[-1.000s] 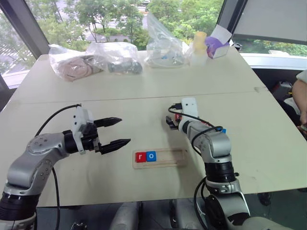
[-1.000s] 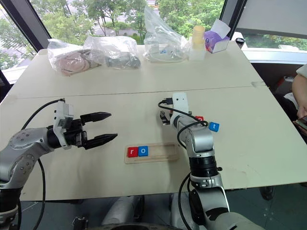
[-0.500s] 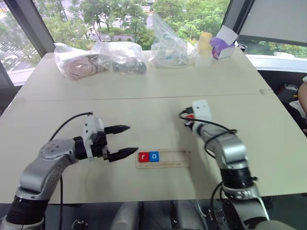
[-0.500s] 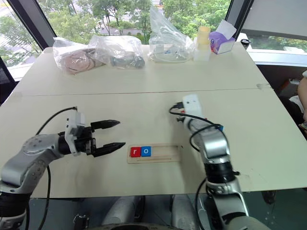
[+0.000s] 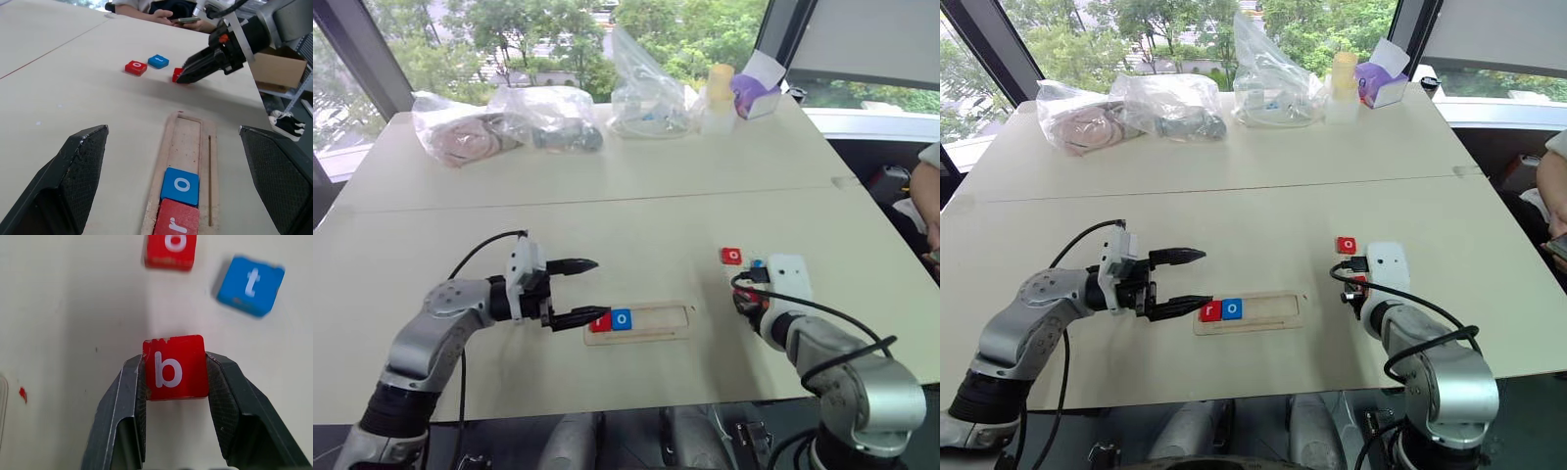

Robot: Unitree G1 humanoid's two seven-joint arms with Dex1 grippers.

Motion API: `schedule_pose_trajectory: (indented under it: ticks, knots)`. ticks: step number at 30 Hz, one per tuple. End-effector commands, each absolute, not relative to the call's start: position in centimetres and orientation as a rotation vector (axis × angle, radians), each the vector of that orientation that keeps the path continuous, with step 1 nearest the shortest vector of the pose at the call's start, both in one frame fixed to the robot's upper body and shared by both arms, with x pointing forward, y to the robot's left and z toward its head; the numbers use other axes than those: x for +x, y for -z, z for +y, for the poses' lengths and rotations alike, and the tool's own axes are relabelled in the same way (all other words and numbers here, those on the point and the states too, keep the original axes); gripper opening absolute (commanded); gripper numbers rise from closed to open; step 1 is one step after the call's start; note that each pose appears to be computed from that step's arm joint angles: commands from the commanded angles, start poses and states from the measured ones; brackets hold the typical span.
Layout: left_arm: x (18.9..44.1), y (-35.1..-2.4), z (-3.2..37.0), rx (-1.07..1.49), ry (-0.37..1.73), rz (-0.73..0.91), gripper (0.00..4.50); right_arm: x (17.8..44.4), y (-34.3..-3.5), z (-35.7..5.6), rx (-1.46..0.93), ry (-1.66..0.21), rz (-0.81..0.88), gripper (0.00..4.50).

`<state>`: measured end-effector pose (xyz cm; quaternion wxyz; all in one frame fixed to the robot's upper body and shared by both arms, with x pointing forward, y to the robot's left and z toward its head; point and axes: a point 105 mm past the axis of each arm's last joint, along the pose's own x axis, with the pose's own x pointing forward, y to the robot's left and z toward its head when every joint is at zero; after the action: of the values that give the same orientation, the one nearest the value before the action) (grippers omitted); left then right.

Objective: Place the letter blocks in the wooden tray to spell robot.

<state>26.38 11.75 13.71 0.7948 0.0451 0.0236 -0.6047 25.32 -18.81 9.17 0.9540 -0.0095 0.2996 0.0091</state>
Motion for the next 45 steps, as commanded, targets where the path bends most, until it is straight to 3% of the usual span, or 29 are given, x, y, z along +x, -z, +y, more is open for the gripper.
schedule_pose_trajectory:
  ticks: [1, 5, 8, 15, 20, 26, 37, 41, 44, 45]
  knots:
    - [26.6, -14.2, 11.4, 0.125, 1.327, 0.019, 4.5, 24.5, -9.4, -18.3, 0.016, -0.023, 0.587, 1.15]
    - [26.9, -14.0, 11.5, 0.133, 1.328, 0.018, 4.5, 24.0, -9.2, -17.9, 0.029, -0.04, 0.592, 3.24]
    - [26.9, -13.9, 11.5, 0.134, 1.328, 0.018, 4.5, 24.2, -9.8, -18.1, 0.003, -0.087, 0.578, 4.44]
    - [26.7, -13.6, 11.8, 0.137, 1.322, 0.018, 4.5, 25.0, -14.4, -19.0, -0.356, -0.594, 0.454, 4.44]
    - [26.8, -13.7, 12.0, 0.143, 1.289, 0.004, 4.5, 24.2, -12.4, -22.2, -0.603, -0.932, 0.488, 4.44]
    - [26.1, -13.8, 12.2, 0.142, 1.262, 0.004, 4.5, 26.1, -11.5, -23.8, -0.642, -1.014, 0.474, 4.44]
    - [25.3, -13.7, 12.8, 0.169, 1.252, 0.025, 4.5, 27.1, -9.8, -23.2, -0.63, -1.096, 0.473, 4.44]
    - [25.2, -13.8, 12.9, 0.175, 1.258, 0.033, 4.5, 27.2, -9.6, -22.6, -0.625, -1.104, 0.45, 2.75]
    - [25.1, -13.8, 12.9, 0.179, 1.263, 0.039, 4.5, 27.3, -9.9, -22.1, -0.633, -1.106, 0.431, 1.14]
    - [25.1, -13.8, 12.9, 0.179, 1.264, 0.039, 4.5, 27.3, -10.1, -22.0, -0.635, -1.107, 0.426, 1.13]
